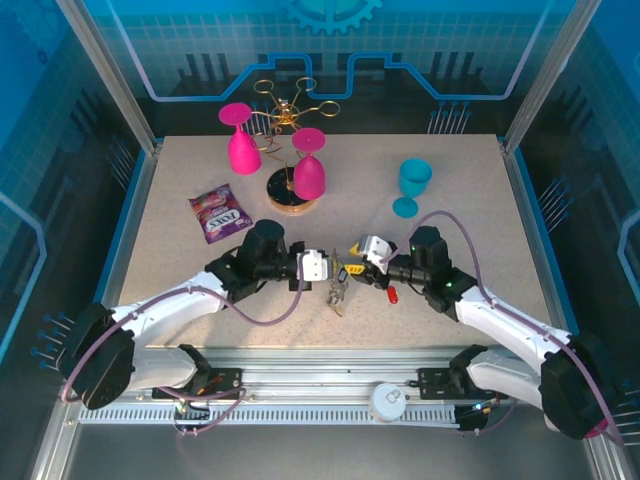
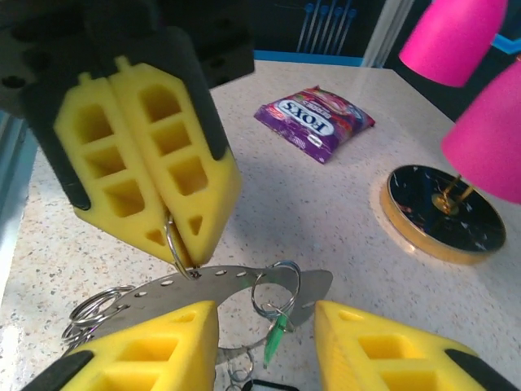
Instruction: Put the keys on the keyring
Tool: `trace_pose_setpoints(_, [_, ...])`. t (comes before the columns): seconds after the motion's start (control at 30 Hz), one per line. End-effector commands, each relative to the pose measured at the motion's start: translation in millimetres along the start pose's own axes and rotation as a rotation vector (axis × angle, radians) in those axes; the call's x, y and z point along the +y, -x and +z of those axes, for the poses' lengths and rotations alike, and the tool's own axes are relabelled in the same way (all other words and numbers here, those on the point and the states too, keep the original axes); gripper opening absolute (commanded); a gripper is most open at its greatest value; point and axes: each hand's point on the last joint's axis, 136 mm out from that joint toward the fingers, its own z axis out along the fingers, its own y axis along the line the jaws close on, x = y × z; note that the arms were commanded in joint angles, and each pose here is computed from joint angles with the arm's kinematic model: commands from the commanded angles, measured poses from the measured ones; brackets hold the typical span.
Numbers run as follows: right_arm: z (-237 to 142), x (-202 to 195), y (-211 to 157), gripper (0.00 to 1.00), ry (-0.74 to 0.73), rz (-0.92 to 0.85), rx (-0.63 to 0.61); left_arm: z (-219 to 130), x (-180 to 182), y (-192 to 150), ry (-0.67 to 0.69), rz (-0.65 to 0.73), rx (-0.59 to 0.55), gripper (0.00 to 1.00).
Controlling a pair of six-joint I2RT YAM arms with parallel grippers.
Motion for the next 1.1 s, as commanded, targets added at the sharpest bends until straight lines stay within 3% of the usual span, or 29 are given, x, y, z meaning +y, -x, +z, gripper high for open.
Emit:
trace_pose_setpoints(0.0, [-7,-7,14,0.36,-0.062,-0.015,-0.062,-2,18,2,0.131,0.174,0.022,0.00])
trace_pose_setpoints(0.13, [-5,10,2,0.35,-0.012,-0.081,-0.001,-1,21,6,0.162,0.210,0.004,0.00])
trace_pose_setpoints(0.37, [0,11,1,0.33,-0.016,-0.113,-0.001,-3,19,9,0.162,0.228,-0.004,0.00])
trace_pose_setpoints(0.67, [-3,-3,3,0.31,-0.102,-0.070,0.002,-4,16,9,0.149,0.216,-0.007,0.00])
trace_pose_setpoints(0.73, [-7,-20,-3,0.29,-0.203,0.036,0.042,-4,17,8,0.151,0.196,-0.001,0.00])
trace_pose_setpoints(0.87, [-33,-56,-43,0.17,-0.496,0.486,0.249,-5,17,9,0.131,0.101,0.009,0.00])
trace_pose_setpoints(0.93, [-50,-53,-70,0.14,-0.599,0.696,0.393,-4,17,9,0.124,0.035,0.013,0.00])
trace_pose_setpoints(1.07, [-82,-34,-112,0.12,-0.733,0.932,0.656,-4,21,11,0.119,-0.088,0.022,0.00])
